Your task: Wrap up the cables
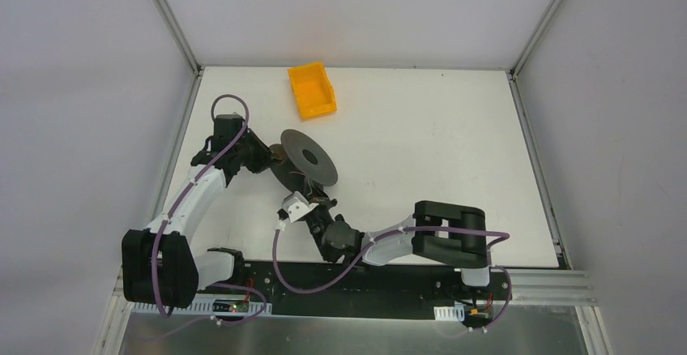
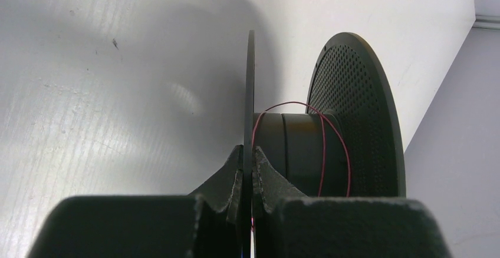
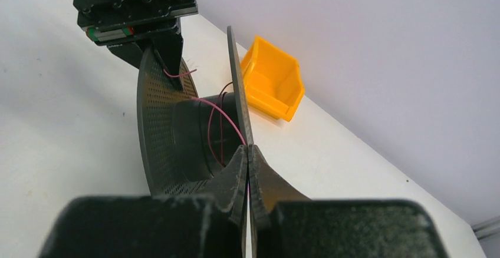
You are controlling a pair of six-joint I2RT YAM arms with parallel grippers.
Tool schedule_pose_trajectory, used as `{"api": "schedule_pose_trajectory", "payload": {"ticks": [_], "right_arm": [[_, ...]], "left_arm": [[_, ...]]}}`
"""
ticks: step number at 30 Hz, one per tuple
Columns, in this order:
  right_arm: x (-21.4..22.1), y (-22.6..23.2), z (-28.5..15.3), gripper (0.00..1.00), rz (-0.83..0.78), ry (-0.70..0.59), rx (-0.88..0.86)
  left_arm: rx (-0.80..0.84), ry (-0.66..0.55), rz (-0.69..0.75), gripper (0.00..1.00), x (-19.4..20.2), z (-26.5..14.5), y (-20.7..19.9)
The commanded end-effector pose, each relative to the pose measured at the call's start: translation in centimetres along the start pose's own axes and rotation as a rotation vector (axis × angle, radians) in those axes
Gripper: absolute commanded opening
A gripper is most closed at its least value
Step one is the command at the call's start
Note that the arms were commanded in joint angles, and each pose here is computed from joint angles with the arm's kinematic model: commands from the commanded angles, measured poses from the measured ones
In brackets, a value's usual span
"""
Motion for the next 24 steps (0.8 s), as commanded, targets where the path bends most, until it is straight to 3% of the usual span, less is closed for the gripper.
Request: {"api": "schedule_pose_trajectory", "payload": {"ticks": [1, 16, 24], "right_arm": [[-1.5, -1.3, 0.3, 0.00, -0.006, -0.015, 0.096], [0.0, -1.0, 0.3, 0.00, -0.016, 0.033, 0.112], [0.6, 0.4, 0.1, 0.00, 0.138, 0.056, -0.092]], "left_arm": [[0.050, -0.048, -0.029, 0.00, -0.9, -0.9, -1.2], [0.044, -0.092, -0.072, 0.00, -1.2, -1.5, -1.0], [0.071, -0.123, -0.067, 0.00, -1.7, -1.6, -1.1]]}}
Point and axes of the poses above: each gripper's point midway between its finger pads, its own z axis out along the fingers, its own y axis along the line the jaws close on, x = y × z, the point moved 3 cm from there along -z, back along the fingers, and after that the axes turned 5 degrees about -z, right-handed, at the moved point
